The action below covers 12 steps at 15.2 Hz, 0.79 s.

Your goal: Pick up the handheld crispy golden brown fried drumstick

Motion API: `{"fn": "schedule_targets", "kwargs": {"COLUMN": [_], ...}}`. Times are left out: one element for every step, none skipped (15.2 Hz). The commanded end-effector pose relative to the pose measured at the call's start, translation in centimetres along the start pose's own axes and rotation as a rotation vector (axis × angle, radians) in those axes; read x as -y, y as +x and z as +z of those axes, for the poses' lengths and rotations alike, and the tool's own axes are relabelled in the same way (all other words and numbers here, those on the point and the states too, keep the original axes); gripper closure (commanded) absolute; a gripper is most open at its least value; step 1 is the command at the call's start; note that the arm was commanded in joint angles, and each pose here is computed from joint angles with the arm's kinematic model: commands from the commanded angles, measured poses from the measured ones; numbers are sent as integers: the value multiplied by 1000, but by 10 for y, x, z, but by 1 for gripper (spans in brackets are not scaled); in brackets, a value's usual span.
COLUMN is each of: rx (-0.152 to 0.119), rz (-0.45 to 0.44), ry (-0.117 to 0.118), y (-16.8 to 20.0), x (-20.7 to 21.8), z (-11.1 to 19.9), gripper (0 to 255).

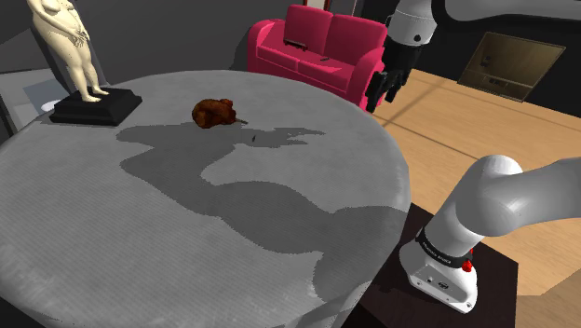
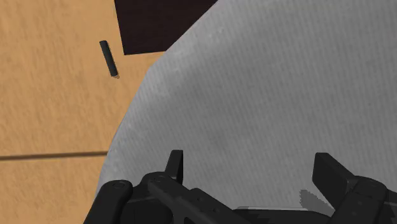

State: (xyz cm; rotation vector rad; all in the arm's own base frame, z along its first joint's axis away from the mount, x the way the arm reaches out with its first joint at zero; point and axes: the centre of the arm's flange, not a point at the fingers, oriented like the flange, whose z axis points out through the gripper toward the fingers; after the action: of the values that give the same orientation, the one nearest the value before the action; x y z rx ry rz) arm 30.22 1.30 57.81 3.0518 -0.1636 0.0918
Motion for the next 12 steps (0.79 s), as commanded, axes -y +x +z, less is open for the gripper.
{"fn": "schedule_targets", "kwargs": {"rx": [0, -9, -17, -26, -35, -44, -52, -61, -70, -79, -87, -96], "rz": [0, -28, -55, -83, -111, -139, -166, -194, -222, -250, -277, -305], "ry": [0, 7, 13, 20, 27, 33, 40, 47, 53, 60, 67, 73], "y": [0, 11, 21, 31, 41, 51, 61, 71, 81, 90, 99, 109], "x": [0, 4, 9, 14, 19, 24, 30, 36, 42, 49, 55, 63], "z": [0, 2, 5, 7, 9, 11, 13, 15, 16, 18, 19, 20], "gripper": [0, 0, 0, 0, 0, 0, 0, 0, 0, 0, 0, 0]}}
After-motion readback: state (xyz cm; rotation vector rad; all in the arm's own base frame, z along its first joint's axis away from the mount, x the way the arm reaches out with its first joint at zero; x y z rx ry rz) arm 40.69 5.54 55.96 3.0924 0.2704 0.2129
